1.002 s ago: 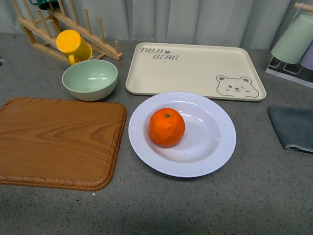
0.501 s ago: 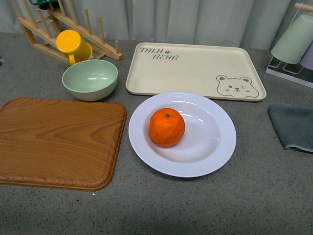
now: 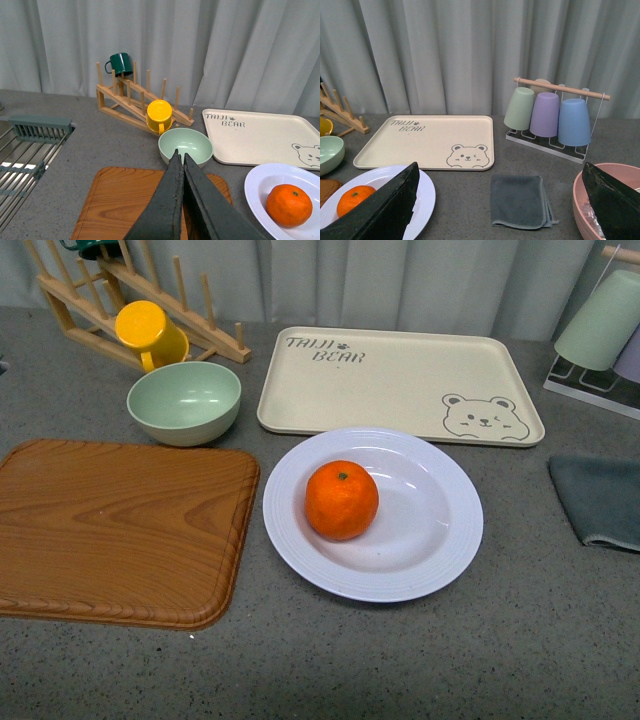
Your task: Place orange and plate with both arms
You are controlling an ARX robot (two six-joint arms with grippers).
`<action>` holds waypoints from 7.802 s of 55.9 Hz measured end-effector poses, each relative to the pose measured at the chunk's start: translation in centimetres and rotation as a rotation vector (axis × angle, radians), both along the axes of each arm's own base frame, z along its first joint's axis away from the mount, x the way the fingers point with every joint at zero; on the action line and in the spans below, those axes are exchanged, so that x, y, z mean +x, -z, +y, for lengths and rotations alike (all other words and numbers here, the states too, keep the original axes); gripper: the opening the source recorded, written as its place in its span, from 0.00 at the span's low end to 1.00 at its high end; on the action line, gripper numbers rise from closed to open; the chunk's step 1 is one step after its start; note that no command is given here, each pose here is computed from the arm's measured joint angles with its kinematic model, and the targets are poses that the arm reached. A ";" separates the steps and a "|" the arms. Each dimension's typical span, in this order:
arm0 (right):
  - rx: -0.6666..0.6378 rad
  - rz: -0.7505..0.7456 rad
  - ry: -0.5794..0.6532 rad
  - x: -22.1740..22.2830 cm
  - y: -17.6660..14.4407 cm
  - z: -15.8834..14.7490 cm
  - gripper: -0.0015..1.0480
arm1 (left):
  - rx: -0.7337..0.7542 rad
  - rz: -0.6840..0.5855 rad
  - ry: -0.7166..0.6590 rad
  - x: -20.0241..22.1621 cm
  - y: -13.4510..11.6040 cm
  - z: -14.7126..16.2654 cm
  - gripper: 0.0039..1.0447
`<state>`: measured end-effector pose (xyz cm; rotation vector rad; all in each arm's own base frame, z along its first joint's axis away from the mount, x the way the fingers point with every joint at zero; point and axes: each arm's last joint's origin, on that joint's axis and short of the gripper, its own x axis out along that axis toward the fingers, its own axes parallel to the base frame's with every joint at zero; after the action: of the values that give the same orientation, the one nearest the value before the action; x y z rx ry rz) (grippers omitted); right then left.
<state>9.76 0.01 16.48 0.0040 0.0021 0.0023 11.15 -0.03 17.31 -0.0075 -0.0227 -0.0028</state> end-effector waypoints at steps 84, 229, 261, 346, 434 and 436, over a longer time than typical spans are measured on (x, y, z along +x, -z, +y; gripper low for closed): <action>0.992 0.933 -0.373 18.5 10.9 -2.1 0.91 | 0.002 0.008 0.000 -1.5 0.4 0.0 0.94; 1.153 0.494 -0.295 30.6 12.0 7.3 0.03 | 0.003 0.008 0.000 -1.5 0.4 0.0 0.94; 1.172 0.599 -0.101 36.7 15.0 13.9 0.03 | 0.003 0.008 0.000 -1.5 0.4 0.0 0.94; -0.024 0.234 0.172 9.4 0.9 1.5 0.91 | 0.003 0.008 0.000 -1.5 0.4 0.0 0.94; -0.001 -0.011 0.000 1.1 -0.3 0.0 0.01 | 0.003 0.008 0.000 -1.5 0.4 0.0 0.94; -0.001 -0.011 0.000 1.0 -0.3 0.0 0.01 | 0.003 0.008 0.000 -1.5 0.4 0.0 0.94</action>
<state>10.79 0.02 16.81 0.0029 -0.0093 0.0019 9.68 -0.03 16.96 -0.0048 -0.0151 -0.0027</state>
